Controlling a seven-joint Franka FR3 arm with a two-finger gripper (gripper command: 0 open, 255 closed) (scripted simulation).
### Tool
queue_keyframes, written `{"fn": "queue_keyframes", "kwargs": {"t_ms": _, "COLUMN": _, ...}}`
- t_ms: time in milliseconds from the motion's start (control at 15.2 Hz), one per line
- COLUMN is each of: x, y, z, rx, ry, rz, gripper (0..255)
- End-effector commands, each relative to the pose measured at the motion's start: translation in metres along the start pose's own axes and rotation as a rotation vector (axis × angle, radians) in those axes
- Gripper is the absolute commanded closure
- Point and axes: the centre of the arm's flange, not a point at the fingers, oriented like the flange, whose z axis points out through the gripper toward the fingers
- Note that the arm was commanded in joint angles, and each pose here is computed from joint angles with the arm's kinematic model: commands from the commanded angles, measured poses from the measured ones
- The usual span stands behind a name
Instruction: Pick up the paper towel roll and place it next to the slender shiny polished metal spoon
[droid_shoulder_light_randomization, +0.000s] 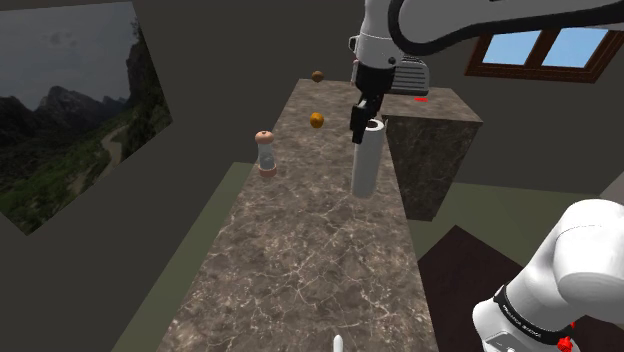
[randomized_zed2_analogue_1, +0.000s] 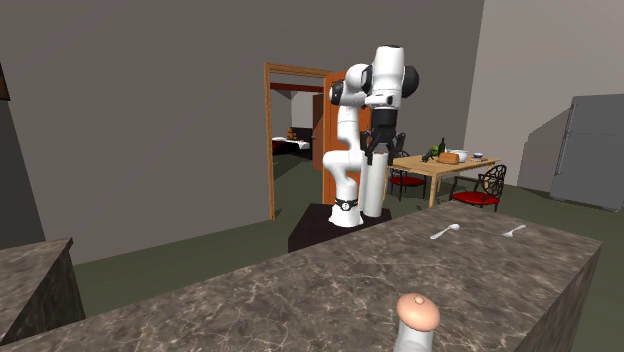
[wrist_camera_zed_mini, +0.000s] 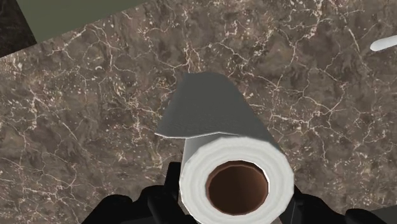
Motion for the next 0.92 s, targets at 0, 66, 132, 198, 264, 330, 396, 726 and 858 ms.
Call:
{"fn": "queue_keyframes", "kwargs": {"t_ms": 0, "x": -0.021, "y": -0.018, "z": -0.01, "rx": 0.0, "ry": -0.001, "rz": 0.001, "gripper": 255}}
{"fn": "queue_keyframes", "kwargs": {"t_ms": 66, "x": -0.029, "y": -0.027, "z": -0.014, "rx": 0.0, "ry": -0.001, "rz": 0.001, "gripper": 255}}
{"fn": "queue_keyframes", "kwargs": {"t_ms": 132, "x": -0.038, "y": -0.036, "z": -0.019, "rx": 0.0, "ry": -0.001, "rz": 0.001, "gripper": 255}}
{"fn": "queue_keyframes", "kwargs": {"t_ms": 198, "x": -0.046, "y": -0.045, "z": -0.023, "rx": 0.0, "ry": -0.001, "rz": 0.001, "gripper": 255}}
{"fn": "queue_keyframes", "kwargs": {"t_ms": 264, "x": -0.055, "y": -0.054, "z": -0.028, "rx": 0.0, "ry": -0.001, "rz": 0.001, "gripper": 255}}
{"fn": "queue_keyframes", "kwargs": {"t_ms": 330, "x": -0.063, "y": -0.063, "z": -0.033, "rx": 0.0, "ry": -0.001, "rz": 0.001, "gripper": 255}}
{"fn": "queue_keyframes", "kwargs": {"t_ms": 396, "x": -0.072, "y": -0.072, "z": -0.037, "rx": 0.0, "ry": -0.001, "rz": 0.001, "gripper": 255}}
{"fn": "queue_keyframes", "kwargs": {"t_ms": 726, "x": -0.114, "y": -0.117, "z": -0.06, "rx": 0.0, "ry": -0.001, "rz": 0.001, "gripper": 255}}
{"fn": "queue_keyframes", "kwargs": {"t_ms": 858, "x": -0.131, "y": -0.135, "z": -0.069, "rx": 0.0, "ry": -0.001, "rz": 0.001, "gripper": 255}}
